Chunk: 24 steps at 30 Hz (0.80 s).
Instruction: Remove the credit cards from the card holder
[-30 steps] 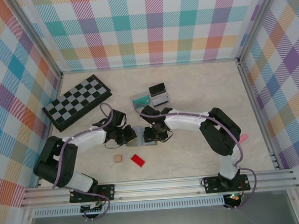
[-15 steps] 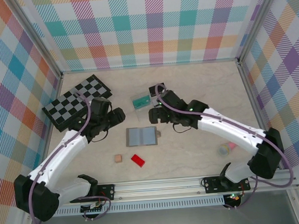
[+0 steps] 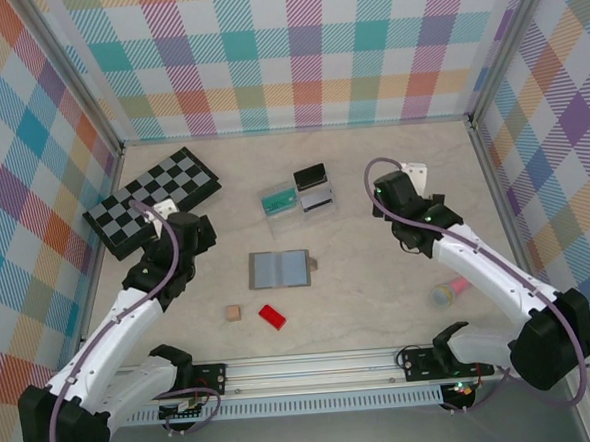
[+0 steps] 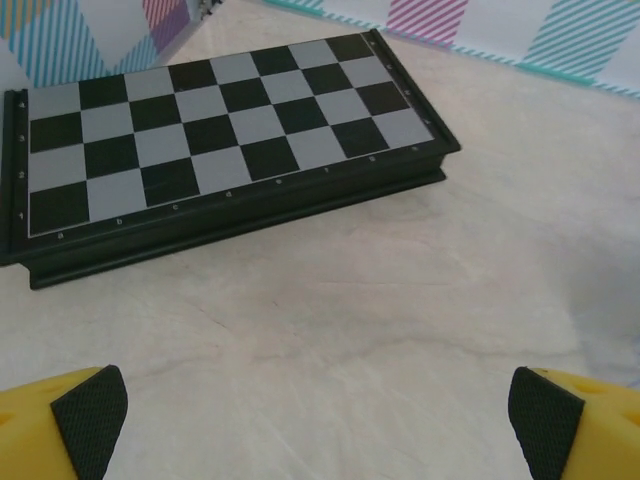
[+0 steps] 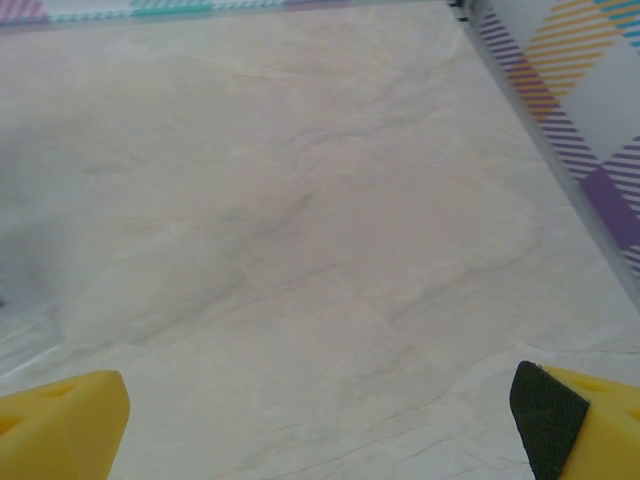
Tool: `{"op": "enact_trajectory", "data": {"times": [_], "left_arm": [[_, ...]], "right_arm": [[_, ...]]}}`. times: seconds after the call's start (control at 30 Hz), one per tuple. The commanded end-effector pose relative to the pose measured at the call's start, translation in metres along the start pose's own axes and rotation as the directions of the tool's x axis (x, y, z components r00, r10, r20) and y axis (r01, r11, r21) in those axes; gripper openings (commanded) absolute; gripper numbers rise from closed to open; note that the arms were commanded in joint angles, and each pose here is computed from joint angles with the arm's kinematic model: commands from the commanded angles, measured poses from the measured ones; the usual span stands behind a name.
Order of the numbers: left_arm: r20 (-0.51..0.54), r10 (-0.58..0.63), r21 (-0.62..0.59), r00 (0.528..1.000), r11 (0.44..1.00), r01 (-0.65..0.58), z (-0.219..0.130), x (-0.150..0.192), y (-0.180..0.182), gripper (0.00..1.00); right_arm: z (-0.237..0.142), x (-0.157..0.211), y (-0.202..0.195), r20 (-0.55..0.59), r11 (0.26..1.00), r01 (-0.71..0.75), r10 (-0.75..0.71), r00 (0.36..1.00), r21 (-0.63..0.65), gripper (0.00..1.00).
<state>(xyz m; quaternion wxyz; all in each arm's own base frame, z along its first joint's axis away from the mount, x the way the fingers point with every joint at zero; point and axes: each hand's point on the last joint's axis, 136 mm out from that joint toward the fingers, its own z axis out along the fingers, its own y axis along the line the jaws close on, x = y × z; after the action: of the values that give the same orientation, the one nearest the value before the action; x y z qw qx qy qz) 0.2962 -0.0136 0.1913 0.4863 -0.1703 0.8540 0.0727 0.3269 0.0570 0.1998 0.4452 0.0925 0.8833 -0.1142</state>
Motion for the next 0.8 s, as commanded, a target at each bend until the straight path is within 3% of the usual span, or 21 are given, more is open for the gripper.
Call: {"op": "enact_trajectory", "data": {"times": [0.0, 0.07, 0.33, 0.5, 0.77], "left_arm": [[0.134, 0.022, -0.059, 0.991, 0.998, -0.014, 0.01, -0.009, 0.013, 1.0], [0.145, 0.01, -0.082, 0.989, 0.997, 0.002, 0.017, 0.0, 0.023, 1.0], [0.156, -0.005, -0.023, 0.988, 1.0, 0.009, 0.058, 0.026, 0.037, 1.0], [0.178, 0.07, 0.117, 0.982, 0.989, -0.091, 0.078, 0.03, 0.014, 1.0], [0.232, 0.065, 0.269, 0.971, 0.955, -0.128, 0.098, 0.03, -0.016, 1.0]], "right_arm": [[0.002, -0.02, -0.02, 0.161, 0.999, -0.018, 0.013, 0.987, 0.029, 1.0], [0.008, -0.013, -0.024, 0.22, 1.0, 0.008, -0.009, 0.975, 0.003, 1.0], [0.043, 0.03, -0.065, 0.213, 0.994, -0.079, 0.06, 0.975, 0.08, 1.0], [0.067, 0.047, -0.066, 0.187, 0.995, -0.051, 0.035, 0.982, 0.08, 1.0], [0.095, 0.044, -0.05, 0.227, 0.998, -0.02, 0.033, 0.973, -0.059, 1.0]]}}
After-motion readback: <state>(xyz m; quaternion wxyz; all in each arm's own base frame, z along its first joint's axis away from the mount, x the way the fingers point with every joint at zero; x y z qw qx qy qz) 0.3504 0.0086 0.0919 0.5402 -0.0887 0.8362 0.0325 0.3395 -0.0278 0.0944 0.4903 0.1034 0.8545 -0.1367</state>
